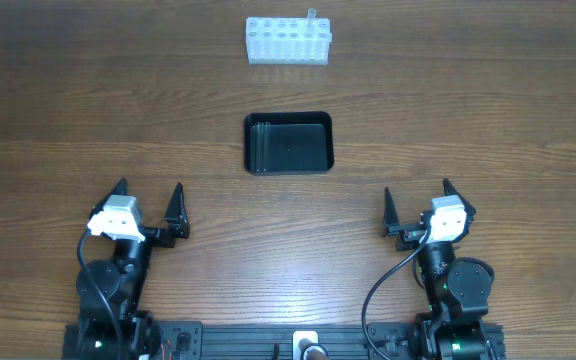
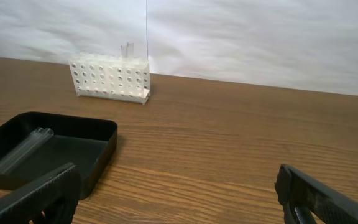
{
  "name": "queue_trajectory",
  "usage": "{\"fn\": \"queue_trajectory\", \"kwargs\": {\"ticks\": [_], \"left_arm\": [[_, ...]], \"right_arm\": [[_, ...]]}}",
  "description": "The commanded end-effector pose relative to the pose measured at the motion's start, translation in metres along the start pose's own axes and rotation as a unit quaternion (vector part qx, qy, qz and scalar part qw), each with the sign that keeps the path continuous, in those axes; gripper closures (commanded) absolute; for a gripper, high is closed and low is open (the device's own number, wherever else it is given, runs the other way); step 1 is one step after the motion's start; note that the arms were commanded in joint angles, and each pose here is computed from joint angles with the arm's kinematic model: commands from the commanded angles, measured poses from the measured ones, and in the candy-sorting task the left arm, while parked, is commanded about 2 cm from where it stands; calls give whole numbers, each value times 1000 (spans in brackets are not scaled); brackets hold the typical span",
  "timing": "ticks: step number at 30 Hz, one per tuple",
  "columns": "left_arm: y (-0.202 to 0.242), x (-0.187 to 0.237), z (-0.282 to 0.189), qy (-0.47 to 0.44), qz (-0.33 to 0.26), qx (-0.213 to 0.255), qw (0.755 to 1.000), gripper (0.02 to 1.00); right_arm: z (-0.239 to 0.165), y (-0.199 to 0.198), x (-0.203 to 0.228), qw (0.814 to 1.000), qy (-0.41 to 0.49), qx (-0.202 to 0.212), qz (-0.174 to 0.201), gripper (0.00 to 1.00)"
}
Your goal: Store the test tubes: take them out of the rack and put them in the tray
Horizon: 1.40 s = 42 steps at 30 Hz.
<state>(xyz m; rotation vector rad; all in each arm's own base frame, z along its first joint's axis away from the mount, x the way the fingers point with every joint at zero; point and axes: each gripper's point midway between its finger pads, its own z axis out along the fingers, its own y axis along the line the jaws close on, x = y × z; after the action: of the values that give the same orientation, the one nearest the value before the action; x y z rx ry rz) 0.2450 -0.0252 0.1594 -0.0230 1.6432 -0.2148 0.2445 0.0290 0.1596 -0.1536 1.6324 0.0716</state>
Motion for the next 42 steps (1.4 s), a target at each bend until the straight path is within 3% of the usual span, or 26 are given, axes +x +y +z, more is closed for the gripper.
{"fn": "queue_trajectory", "kwargs": {"ticks": [1,37,42], "left_arm": [[0,1,0,0,7,3,1000,18],[0,1,0,0,7,3,1000,20],[0,1,0,0,7,3,1000,20]], "right_arm": [[0,1,1,1000,0,-4,1,7],[1,3,4,1000,6,-9,2,7],[9,0,-5,999,15,-6,-33,9]]}}
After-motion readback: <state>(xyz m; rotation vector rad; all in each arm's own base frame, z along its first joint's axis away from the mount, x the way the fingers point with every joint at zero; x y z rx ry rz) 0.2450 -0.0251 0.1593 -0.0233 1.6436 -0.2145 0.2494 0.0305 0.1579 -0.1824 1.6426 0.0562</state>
